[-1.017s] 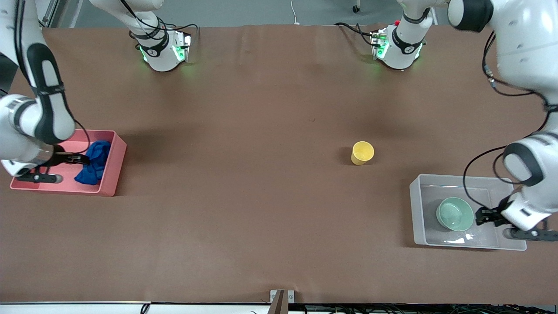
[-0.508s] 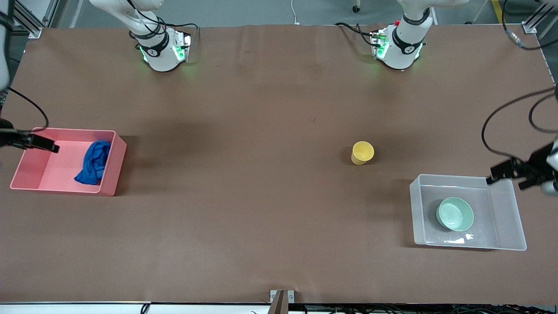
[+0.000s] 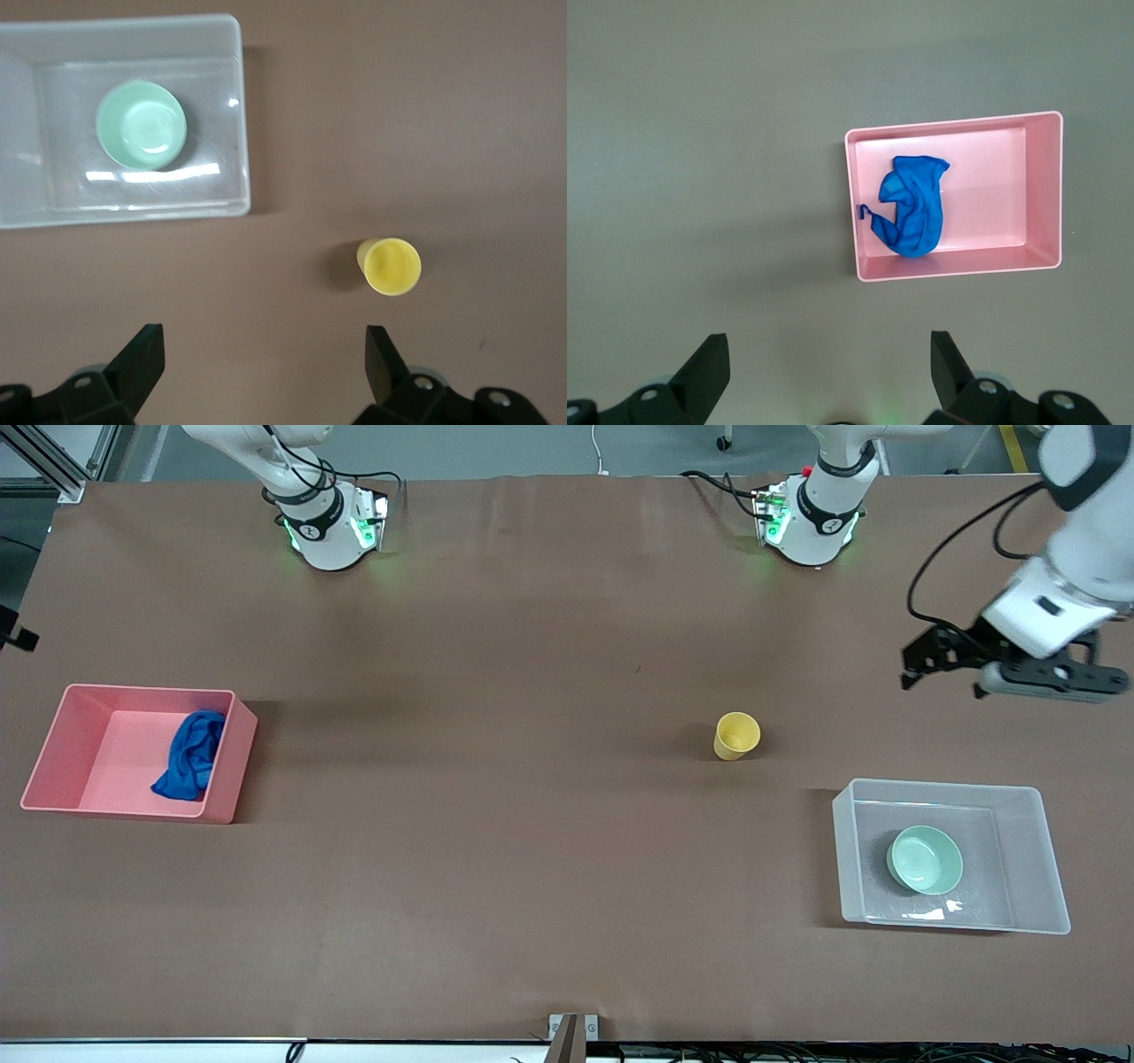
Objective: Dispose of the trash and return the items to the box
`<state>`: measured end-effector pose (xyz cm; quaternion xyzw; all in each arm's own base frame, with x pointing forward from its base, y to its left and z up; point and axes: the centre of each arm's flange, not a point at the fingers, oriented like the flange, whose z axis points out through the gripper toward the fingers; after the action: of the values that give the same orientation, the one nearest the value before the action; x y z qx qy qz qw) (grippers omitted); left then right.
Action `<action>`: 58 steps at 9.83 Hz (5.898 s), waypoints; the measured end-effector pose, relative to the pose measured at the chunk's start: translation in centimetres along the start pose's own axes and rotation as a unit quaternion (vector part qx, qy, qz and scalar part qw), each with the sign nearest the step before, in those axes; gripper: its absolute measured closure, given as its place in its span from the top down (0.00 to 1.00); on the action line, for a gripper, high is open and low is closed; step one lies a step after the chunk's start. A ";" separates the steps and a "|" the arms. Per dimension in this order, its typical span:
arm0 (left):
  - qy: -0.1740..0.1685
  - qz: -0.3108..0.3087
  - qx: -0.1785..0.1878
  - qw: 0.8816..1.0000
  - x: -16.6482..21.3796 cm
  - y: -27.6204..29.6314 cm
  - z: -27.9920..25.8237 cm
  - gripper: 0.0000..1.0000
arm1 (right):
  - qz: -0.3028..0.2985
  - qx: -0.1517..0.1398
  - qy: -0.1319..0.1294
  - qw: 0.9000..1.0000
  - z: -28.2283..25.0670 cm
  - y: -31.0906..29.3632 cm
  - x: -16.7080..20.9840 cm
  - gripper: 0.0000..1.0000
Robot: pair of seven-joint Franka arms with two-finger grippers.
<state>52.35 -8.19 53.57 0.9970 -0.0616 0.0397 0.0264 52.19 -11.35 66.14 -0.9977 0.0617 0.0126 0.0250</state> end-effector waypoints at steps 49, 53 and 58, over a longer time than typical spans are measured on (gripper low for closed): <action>0.001 -0.016 0.023 1.000 2.8 -5.3 -8.9 1.00 | 0.001 -0.022 -0.007 1.000 -0.9 -3.3 -0.2 1.00; 0.022 -0.008 0.024 0.999 -0.3 -3.4 -13.4 1.00 | 0.002 -0.022 -0.007 1.000 -0.9 -3.2 -0.2 1.00; -0.021 -0.014 0.021 0.999 2.4 -4.0 -13.9 1.00 | 0.002 -0.022 -0.007 1.000 -0.9 -3.2 -0.2 1.00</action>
<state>54.13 -3.76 67.46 0.9987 -0.0475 0.0193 0.0044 52.38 -8.21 67.15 -0.9978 0.0634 0.0214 0.0031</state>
